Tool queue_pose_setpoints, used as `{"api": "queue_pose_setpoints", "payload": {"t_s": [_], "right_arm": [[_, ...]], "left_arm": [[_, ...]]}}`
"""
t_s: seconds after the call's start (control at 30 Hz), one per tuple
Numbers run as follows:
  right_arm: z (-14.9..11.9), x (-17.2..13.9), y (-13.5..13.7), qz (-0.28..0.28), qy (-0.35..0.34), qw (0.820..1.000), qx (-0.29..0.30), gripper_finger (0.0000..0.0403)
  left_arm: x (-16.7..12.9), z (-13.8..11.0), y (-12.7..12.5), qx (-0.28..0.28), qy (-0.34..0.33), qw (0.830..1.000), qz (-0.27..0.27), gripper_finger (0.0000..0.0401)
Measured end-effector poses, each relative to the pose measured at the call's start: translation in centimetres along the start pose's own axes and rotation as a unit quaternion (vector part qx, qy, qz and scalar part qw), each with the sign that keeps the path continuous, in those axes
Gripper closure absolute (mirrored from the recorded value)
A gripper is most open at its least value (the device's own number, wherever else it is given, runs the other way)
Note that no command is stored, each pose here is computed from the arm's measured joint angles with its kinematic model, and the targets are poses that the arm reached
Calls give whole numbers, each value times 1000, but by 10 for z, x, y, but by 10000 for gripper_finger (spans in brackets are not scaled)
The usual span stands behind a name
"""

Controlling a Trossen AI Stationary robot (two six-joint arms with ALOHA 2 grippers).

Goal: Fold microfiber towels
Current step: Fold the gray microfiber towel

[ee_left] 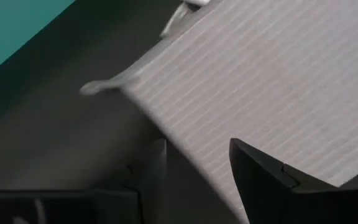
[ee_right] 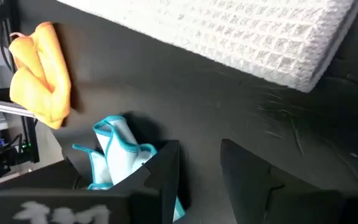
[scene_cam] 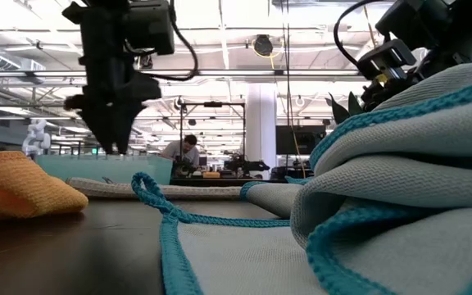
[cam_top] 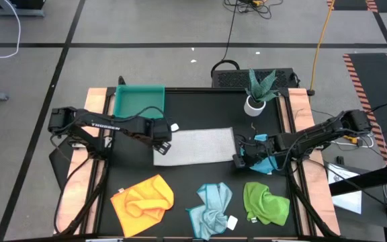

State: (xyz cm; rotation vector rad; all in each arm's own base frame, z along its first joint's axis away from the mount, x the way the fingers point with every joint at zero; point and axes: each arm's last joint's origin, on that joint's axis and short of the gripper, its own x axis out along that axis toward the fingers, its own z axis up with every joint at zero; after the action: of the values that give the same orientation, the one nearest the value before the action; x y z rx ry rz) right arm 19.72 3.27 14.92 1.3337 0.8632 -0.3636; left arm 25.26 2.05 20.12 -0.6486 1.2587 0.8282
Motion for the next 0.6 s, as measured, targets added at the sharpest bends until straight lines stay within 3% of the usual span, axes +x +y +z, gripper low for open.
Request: {"api": "queue_pose_setpoints", "payload": {"t_s": [0.1, 0.33, 0.6], "right_arm": [[-1, -2, -4, -17, 10, 1000, 5, 291], [2, -6, -17, -83, -5, 996, 30, 291], [18, -8, -19, -90, -66, 993, 43, 291]], "left_arm": [[0, -3, -1, -5, 22, 1000, -10, 223], [-1, -3, -6, -10, 5, 1000, -27, 222], [-1, -1, -8, -11, -3, 999, -37, 224]]}}
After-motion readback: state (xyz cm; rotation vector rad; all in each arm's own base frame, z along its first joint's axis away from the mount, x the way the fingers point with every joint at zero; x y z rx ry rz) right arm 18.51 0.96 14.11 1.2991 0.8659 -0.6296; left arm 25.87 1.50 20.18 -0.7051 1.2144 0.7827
